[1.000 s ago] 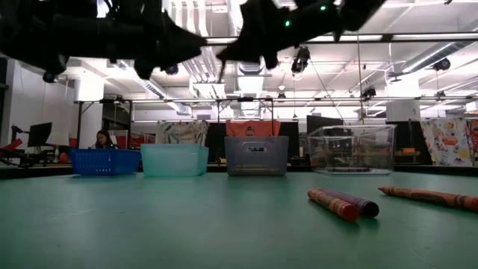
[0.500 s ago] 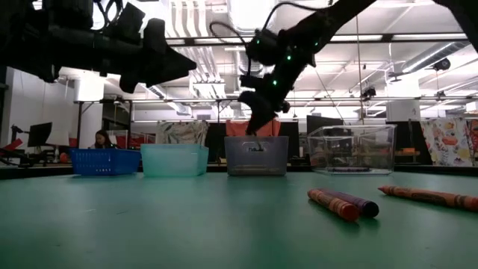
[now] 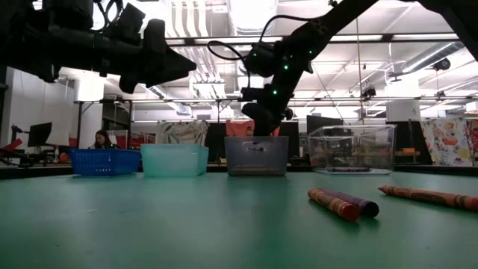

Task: Sort crayons
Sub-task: Put the red crayon into the blue bin

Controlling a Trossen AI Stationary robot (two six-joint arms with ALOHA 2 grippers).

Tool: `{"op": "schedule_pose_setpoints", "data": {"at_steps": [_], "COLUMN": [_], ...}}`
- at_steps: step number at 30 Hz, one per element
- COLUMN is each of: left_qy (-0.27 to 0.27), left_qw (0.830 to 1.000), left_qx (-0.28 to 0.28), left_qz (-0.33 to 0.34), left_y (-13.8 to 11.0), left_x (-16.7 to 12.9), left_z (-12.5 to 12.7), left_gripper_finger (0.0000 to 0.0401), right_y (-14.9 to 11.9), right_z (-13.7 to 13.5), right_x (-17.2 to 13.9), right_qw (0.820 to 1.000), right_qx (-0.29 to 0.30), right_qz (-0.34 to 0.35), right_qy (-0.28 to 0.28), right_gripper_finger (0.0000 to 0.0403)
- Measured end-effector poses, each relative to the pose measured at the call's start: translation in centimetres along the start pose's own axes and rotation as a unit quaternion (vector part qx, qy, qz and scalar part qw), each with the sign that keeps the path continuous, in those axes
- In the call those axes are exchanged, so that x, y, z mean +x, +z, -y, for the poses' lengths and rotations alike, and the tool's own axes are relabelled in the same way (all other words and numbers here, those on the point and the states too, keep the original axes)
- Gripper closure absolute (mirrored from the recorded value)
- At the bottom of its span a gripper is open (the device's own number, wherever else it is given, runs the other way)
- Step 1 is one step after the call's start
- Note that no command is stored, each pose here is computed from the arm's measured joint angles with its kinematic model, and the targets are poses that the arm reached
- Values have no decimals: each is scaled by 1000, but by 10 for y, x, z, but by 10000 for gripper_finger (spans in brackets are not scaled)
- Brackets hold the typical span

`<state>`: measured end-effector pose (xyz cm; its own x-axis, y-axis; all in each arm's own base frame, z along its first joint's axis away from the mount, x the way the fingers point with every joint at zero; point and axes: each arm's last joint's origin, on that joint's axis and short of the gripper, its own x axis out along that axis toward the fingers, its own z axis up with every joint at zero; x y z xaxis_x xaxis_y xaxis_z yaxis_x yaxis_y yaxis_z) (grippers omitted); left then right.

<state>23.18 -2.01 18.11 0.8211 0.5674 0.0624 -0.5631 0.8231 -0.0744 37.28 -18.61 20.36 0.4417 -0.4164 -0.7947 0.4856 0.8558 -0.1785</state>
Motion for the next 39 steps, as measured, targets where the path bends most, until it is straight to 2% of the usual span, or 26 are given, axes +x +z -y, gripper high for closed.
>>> {"op": "schedule_pose_setpoints", "data": {"at_steps": [9,19,28,35,39], "left_qy": [0,-5,-32,-74,-76], "left_qw": [1000,1000,998,994,993], "left_qx": [-2,-28,-51,-73,-85], "left_qz": [0,-1,-5,-9,-11], "left_y": [0,0,-1,-1,-1], "left_x": [0,0,-1,-2,-2], "left_z": [0,1,2,6,6], "left_gripper_finger": [242,242,242,242,242], "right_y": [1,11,13,-2,-15], "right_z": [1,-7,-47,-86,-106], "right_x": [-4,-37,-83,-125,-150], "right_qw": [1000,999,995,989,986], "right_qx": [1,-2,-45,-103,-116], "right_qz": [5,42,67,43,23], "right_qy": [-1,9,52,92,115], "right_gripper_finger": [262,270,288,297,298]}}
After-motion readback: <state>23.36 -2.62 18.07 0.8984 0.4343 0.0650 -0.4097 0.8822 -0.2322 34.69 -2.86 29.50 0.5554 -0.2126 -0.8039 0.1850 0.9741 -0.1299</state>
